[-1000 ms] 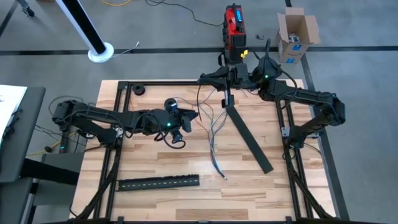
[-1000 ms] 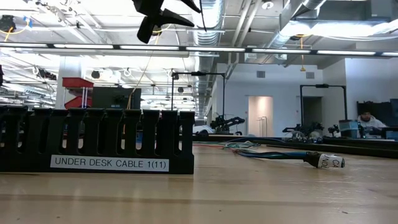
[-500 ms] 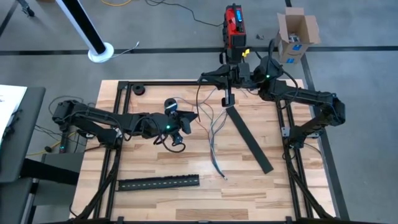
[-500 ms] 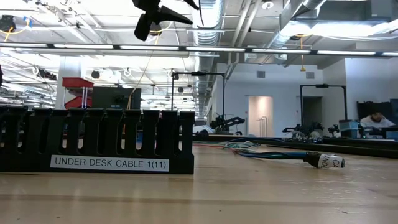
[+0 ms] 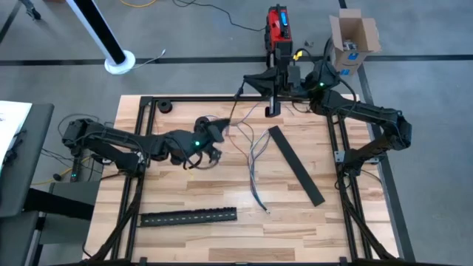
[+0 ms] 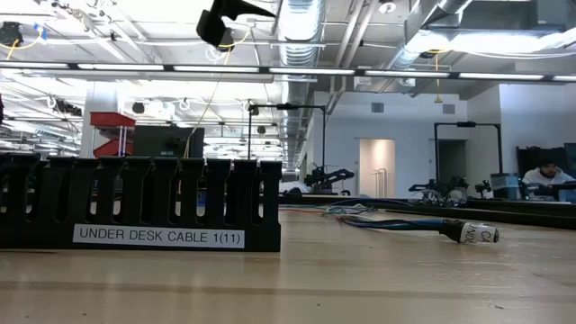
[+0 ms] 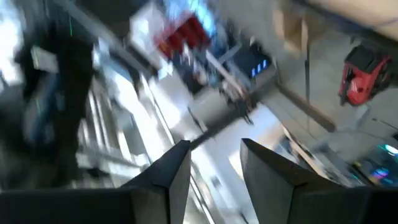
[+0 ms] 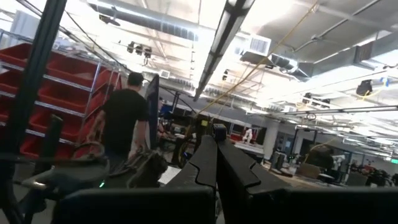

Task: Ziptie cables
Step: Wrap the cable wires with the black zip tie

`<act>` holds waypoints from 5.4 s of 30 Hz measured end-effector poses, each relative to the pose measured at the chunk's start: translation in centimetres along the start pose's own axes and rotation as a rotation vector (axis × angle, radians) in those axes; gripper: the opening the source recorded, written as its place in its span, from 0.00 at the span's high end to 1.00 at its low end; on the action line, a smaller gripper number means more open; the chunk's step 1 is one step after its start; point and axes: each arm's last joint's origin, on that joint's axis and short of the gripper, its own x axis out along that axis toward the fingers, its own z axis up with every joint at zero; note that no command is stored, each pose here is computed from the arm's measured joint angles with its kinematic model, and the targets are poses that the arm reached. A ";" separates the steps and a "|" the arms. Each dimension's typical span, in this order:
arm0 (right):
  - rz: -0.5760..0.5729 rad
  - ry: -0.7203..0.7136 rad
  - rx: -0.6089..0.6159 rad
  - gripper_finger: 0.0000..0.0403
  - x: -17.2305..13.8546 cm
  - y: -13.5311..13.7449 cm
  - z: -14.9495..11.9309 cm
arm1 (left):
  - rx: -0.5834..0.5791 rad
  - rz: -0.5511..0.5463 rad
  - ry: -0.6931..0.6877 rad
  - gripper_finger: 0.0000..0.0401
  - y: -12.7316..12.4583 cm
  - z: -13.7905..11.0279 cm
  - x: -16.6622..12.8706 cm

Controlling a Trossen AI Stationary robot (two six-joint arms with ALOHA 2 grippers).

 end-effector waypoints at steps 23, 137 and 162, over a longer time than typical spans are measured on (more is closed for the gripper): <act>0.036 0.083 0.058 1.00 -0.1 0.0 -0.9 | 0.178 -0.223 -0.059 0.67 -2.8 -0.3 -0.3; -0.008 -0.046 0.243 1.00 -0.4 -1.1 0.4 | -1.216 0.068 -0.366 1.00 1.8 -4.7 2.2; 0.017 -0.064 0.270 1.00 -0.2 -0.5 0.6 | -0.202 0.052 -0.340 1.00 -0.5 -4.9 3.2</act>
